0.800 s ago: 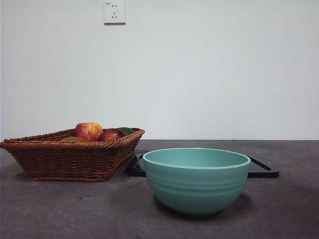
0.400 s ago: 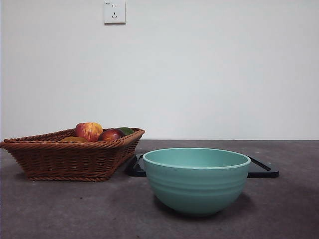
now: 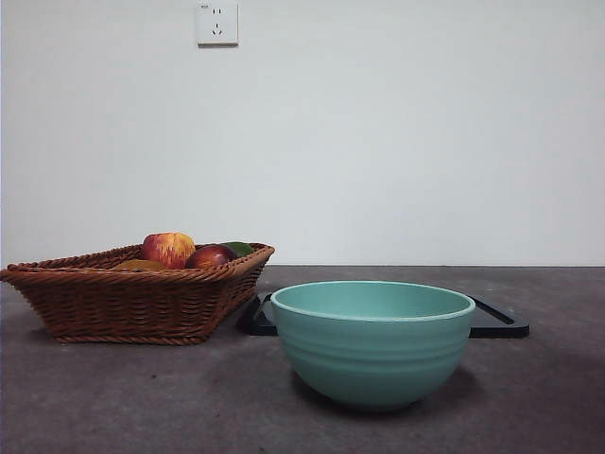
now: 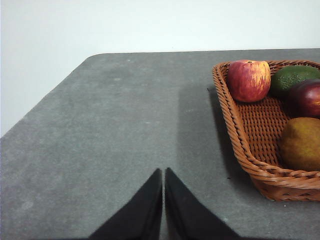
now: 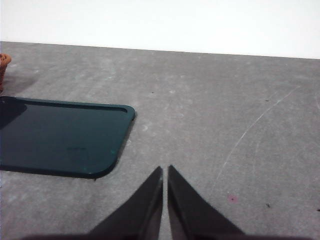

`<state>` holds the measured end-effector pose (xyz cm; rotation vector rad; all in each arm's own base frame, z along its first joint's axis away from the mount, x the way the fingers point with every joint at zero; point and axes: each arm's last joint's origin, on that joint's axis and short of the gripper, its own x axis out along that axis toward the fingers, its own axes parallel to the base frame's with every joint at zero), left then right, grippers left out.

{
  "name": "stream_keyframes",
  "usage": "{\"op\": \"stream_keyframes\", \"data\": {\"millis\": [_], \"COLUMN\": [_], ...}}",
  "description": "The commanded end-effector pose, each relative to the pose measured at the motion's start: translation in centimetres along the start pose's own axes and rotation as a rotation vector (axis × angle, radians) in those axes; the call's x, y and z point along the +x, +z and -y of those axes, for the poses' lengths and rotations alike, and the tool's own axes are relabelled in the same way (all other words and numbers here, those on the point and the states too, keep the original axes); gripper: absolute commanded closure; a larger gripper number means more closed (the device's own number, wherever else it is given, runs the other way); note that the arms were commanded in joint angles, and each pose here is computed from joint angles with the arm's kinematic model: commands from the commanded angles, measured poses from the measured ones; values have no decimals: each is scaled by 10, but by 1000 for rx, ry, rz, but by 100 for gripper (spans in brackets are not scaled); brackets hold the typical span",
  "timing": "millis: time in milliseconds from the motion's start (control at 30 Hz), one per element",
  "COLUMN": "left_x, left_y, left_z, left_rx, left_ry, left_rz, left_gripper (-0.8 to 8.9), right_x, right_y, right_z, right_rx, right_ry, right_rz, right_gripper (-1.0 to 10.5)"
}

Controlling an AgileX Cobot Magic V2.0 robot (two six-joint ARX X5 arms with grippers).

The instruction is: Pick up the wifruite, put it on the bowl, pick up the plate, put it on desk

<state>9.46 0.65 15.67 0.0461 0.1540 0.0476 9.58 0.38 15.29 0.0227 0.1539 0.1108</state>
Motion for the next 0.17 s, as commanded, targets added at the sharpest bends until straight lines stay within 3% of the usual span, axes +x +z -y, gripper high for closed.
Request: {"op": "stream_keyframes", "data": {"millis": [33,167], "left_x": [2,2], "left_y": [-7,-7], "left_z": [0,0], "left_rx": [-8,-8], "left_ry": [5,5], "left_rz": [-27,-27], "left_gripper": [806,806], "right_x": [0,0], "right_y": [-1,-1], "right_z": [0,0], "right_rx": [10,10], "right_ry": [2,2], "right_rz": [3,3], "right_gripper": [941,941]}}
